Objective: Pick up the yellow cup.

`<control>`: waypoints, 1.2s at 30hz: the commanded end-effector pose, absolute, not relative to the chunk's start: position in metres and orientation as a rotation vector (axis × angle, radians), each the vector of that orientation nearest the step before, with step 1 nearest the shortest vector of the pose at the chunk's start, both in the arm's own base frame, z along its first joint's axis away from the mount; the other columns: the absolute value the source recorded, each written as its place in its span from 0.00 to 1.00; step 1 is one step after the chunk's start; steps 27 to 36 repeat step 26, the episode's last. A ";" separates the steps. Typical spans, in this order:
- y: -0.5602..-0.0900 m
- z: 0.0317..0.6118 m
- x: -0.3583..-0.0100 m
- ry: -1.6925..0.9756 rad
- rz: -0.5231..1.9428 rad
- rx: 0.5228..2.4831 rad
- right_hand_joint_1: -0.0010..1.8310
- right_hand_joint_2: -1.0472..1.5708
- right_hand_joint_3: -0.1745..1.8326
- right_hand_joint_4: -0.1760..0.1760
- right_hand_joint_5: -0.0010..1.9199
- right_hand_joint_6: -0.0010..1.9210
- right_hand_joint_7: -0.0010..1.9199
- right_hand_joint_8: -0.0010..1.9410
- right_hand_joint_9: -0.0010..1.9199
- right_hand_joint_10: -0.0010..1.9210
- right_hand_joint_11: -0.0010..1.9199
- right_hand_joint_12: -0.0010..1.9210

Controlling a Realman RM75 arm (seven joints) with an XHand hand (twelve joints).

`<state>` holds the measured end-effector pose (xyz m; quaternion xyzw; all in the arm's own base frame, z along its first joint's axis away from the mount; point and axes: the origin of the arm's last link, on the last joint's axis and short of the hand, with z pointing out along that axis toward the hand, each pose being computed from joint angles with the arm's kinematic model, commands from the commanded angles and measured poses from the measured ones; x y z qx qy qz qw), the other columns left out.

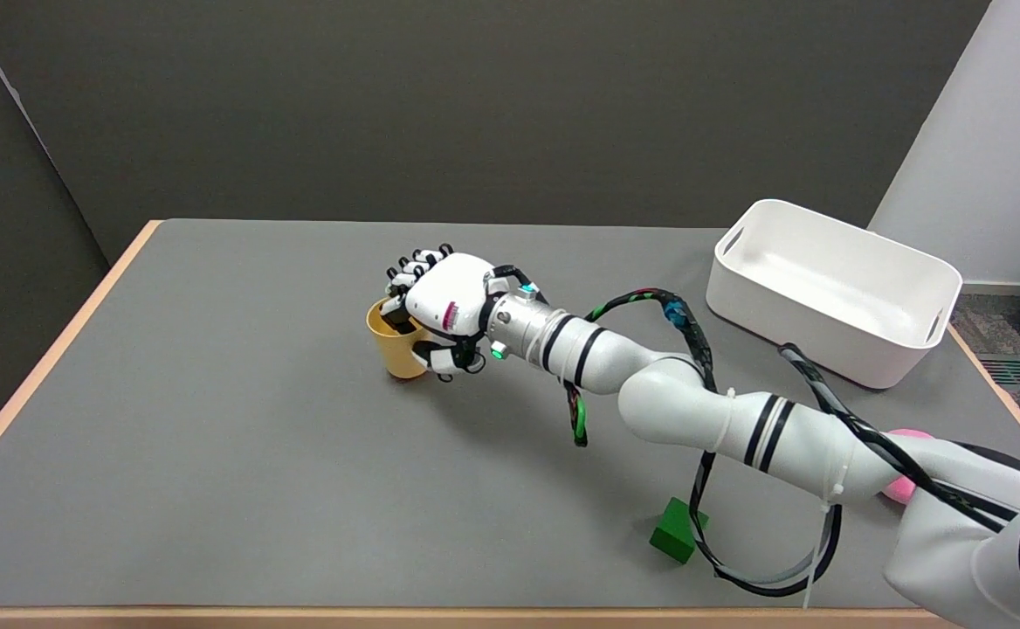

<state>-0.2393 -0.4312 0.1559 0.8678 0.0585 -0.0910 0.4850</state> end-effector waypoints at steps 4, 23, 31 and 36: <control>-0.445 0.157 -0.216 0.229 -0.183 2.078 0.47 0.81 0.32 1.00 0.35 0.80 0.19 0.23 0.15 0.38 0.13 0.69; -0.465 0.301 -0.100 0.717 -0.186 1.567 0.47 0.80 0.33 1.00 0.35 0.80 0.21 0.25 0.17 0.39 0.14 0.70; -0.462 0.335 -0.090 0.733 -0.212 1.475 0.47 0.80 0.33 1.00 0.35 0.80 0.21 0.26 0.17 0.39 0.15 0.71; -0.462 0.335 -0.090 0.733 -0.212 1.475 0.47 0.80 0.33 1.00 0.35 0.80 0.21 0.26 0.17 0.39 0.15 0.71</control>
